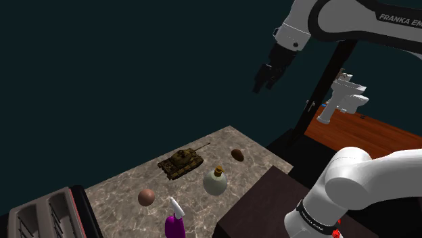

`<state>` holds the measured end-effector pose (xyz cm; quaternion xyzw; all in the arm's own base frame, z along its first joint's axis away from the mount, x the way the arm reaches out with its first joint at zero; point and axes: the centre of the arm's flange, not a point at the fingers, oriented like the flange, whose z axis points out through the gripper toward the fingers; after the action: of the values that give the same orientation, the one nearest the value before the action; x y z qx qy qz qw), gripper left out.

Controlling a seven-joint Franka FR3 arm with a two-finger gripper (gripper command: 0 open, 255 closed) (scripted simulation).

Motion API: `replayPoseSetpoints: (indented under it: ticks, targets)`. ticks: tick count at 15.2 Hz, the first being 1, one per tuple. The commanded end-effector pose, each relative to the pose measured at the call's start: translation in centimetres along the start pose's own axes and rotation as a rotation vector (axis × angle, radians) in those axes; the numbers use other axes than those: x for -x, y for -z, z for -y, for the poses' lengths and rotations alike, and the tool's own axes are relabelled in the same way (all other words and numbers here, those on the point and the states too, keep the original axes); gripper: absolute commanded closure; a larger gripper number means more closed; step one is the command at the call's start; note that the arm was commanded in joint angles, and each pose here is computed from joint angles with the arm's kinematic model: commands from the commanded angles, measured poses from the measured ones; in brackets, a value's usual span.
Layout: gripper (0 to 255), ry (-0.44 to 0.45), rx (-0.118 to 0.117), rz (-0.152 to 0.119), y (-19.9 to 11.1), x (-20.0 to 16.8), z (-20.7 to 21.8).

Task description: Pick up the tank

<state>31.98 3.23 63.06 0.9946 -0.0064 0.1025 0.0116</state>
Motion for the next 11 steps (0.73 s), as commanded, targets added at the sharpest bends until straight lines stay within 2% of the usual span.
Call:
replayPoseSetpoints:
  ticks: [1,11]
  targets:
    - [0,0.000,0.000,0.000,0.0,0.0,0.0]
    - [0,0.331,-0.114,-0.009,-12.0,-4.5,-5.3]
